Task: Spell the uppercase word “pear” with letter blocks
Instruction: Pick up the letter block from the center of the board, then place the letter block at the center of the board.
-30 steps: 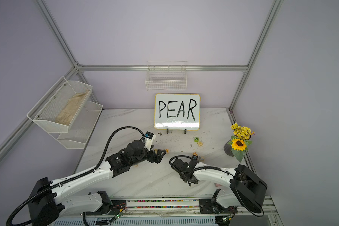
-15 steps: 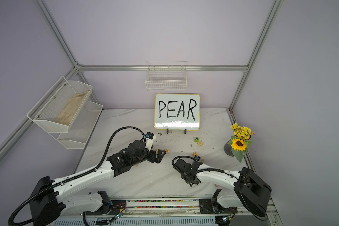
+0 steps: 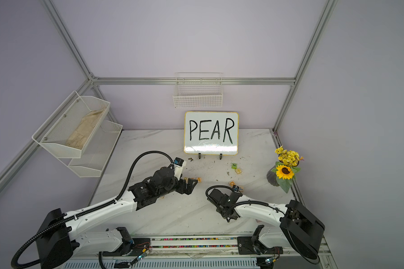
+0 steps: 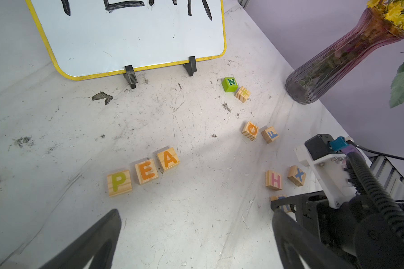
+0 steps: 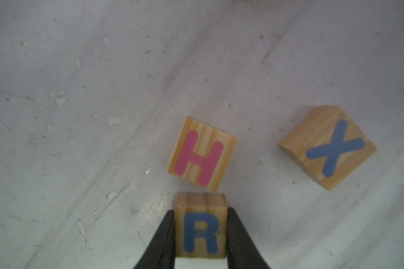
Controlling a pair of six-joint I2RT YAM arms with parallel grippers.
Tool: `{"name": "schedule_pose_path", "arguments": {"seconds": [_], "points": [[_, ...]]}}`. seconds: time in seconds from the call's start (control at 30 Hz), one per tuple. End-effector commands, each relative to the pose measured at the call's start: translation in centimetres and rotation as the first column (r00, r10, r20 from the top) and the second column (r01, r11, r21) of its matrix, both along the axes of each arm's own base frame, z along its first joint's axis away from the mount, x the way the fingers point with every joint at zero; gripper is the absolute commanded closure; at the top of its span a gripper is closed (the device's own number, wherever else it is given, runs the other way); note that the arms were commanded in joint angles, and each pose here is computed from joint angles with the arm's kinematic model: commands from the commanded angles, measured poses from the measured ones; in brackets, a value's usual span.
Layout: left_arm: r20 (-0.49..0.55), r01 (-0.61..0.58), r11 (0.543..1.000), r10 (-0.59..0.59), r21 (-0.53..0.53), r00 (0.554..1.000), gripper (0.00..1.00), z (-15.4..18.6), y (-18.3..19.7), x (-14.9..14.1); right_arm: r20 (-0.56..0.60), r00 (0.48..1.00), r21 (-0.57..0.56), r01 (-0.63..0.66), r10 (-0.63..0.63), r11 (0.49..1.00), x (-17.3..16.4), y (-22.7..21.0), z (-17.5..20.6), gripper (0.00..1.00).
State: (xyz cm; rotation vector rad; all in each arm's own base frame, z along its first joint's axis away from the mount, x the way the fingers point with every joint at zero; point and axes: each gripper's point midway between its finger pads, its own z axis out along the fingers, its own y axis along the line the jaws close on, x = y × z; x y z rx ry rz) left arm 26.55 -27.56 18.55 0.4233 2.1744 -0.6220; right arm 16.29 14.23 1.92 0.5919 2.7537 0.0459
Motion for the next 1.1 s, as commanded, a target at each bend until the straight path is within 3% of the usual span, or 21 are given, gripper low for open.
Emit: {"name": "schedule_pose_path", "arguments": {"seconds": [0.0, 0.17, 0.43, 0.63, 0.87, 1.07], "points": [[0.004, -0.024, 1.0, 0.024, -0.003, 1.0, 0.0, -0.2, 0.2, 0.4, -0.029, 0.999, -0.006, 0.014, -0.015, 1.0, -0.5, -0.3, -0.1, 0.73], [0.019, -0.077, 0.996, 0.077, 0.033, 0.997, 0.0, -0.5, 1.0, 1.1, 0.005, 0.999, -0.018, -0.051, 0.051, 0.999, 0.9, 0.9, 2.0, 0.74], [0.044, -0.137, 0.988, 0.134, 0.069, 0.99, 0.0, 0.0, 1.8, 2.8, 0.046, 0.958, -0.078, -0.28, 0.284, 0.957, 5.5, 6.1, 6.4, 0.74], [0.049, -0.168, 0.984, 0.166, 0.049, 0.985, 0.0, 1.2, 2.3, 4.6, -0.016, 0.929, -0.078, -0.37, 0.37, 0.926, 9.1, 8.2, 5.5, 0.74], [0.04, -0.239, 0.97, 0.238, 0.047, 0.971, 0.0, 1.4, 4.8, 7.0, -0.04, 0.924, -0.009, -0.38, 0.38, 0.925, 13.5, 8.5, 4.0, 0.74], [0.032, -0.278, 0.959, 0.277, 0.051, 0.96, 0.0, 1.7, 5.7, 8.7, -0.079, 0.899, 0.01, -0.432, 0.431, 0.902, 15.5, 10.7, 2.0, 0.75]]}}
